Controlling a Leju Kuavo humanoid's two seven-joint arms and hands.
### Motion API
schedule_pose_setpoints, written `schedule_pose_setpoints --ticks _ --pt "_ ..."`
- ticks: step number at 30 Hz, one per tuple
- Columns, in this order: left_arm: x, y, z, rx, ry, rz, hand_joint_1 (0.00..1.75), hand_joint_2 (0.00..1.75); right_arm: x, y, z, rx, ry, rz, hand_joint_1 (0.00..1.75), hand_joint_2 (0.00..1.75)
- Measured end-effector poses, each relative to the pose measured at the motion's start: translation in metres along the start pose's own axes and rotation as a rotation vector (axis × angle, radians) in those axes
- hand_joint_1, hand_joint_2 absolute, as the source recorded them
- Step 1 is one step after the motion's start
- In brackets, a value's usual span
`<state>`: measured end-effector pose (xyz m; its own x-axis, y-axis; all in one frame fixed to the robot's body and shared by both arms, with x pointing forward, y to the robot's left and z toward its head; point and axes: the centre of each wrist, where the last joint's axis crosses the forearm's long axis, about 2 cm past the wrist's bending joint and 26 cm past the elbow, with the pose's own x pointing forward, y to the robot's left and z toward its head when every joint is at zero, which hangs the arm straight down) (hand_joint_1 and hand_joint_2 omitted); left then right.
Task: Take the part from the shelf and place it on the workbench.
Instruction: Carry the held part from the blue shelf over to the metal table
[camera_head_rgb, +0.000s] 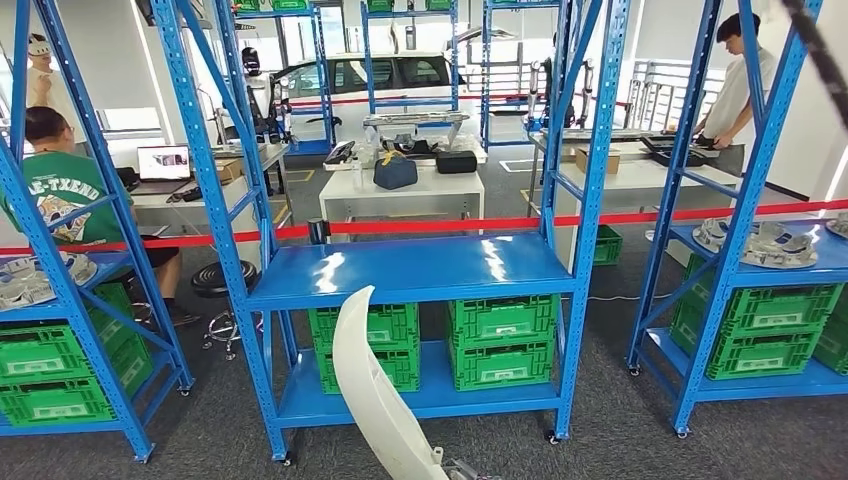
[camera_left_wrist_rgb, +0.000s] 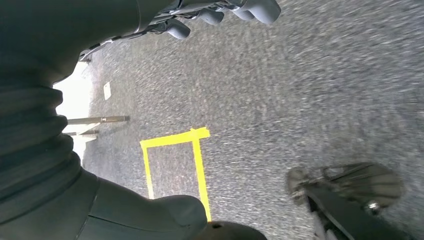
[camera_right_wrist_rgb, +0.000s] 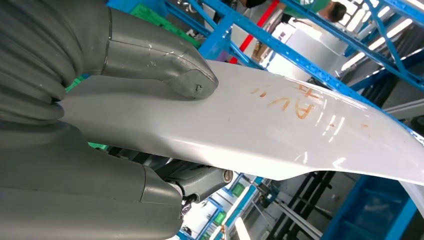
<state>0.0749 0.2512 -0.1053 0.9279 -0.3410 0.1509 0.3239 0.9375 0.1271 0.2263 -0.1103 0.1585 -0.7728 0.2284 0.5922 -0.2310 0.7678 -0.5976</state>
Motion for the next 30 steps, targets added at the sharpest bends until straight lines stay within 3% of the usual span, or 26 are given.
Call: schedule_pose_setpoints --ticks 30 --pt "-0.005 0.004 -0.001 0.005 0.007 0.031 0.00 1.75 -0.005 -0.001 -0.010 0.021 -0.004 -0.025 1.75 1.75"
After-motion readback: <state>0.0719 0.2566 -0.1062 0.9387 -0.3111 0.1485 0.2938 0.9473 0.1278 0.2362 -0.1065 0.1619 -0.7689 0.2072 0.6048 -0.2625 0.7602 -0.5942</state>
